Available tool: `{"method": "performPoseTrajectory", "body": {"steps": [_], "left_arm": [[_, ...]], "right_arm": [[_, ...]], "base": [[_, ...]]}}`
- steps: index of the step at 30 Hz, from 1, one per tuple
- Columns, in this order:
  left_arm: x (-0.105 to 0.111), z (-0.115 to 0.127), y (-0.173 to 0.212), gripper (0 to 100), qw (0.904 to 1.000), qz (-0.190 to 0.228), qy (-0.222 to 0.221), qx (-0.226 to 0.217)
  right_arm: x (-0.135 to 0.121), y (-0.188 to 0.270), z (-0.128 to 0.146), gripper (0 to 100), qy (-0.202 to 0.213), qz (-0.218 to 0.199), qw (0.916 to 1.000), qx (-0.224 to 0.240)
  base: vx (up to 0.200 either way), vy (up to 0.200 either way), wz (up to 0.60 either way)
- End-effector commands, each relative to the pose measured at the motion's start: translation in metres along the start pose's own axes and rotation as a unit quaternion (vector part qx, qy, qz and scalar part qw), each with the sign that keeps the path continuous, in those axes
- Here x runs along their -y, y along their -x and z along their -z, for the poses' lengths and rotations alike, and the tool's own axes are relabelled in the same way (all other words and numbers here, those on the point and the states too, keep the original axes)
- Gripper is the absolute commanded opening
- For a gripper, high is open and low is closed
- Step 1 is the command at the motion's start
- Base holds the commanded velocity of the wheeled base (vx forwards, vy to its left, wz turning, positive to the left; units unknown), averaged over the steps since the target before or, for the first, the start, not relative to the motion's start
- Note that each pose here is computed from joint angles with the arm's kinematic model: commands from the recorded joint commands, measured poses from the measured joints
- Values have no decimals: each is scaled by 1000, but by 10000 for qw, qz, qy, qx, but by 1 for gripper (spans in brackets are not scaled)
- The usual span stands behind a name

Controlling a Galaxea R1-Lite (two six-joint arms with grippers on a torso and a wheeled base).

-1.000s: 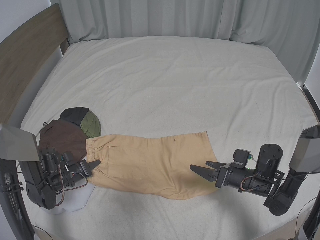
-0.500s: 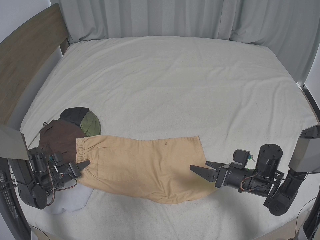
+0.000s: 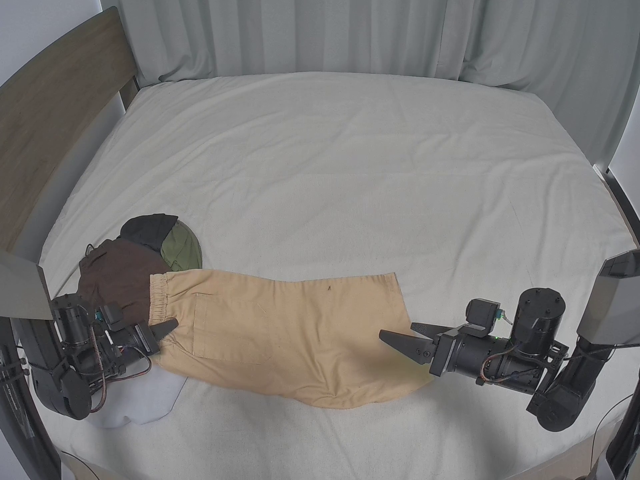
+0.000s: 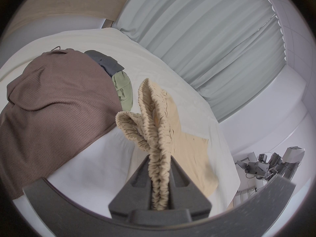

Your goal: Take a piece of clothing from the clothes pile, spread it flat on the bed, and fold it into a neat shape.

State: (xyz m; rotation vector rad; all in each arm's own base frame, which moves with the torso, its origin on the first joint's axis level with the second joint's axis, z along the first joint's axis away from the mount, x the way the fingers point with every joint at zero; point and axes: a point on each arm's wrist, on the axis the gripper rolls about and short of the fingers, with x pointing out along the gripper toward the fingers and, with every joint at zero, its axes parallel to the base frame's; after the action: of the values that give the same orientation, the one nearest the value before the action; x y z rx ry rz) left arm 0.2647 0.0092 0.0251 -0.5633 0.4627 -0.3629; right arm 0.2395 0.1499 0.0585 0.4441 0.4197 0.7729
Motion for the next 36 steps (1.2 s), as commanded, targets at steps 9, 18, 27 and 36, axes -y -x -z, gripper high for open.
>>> {"method": "performPoseTrajectory", "body": {"steps": [9,18,27,36], "left_arm": [[10,-4,1,0,9998,149,-120,73],[27,-4,-3,0,9987,424,-280,73],[34,-2,-6,0,9981,512,-337,27],[45,1,-13,0,9971,641,-421,3]], "right_arm": [[0,0,0,100,0,-6,10000,-4],[-2,0,0,100,12,-36,10000,3],[-3,0,-1,100,18,-49,10000,12],[-3,0,0,100,21,-62,10000,4]], "base": [[0,0,0],[0,0,0],[0,0,0],[0,0,0]]}}
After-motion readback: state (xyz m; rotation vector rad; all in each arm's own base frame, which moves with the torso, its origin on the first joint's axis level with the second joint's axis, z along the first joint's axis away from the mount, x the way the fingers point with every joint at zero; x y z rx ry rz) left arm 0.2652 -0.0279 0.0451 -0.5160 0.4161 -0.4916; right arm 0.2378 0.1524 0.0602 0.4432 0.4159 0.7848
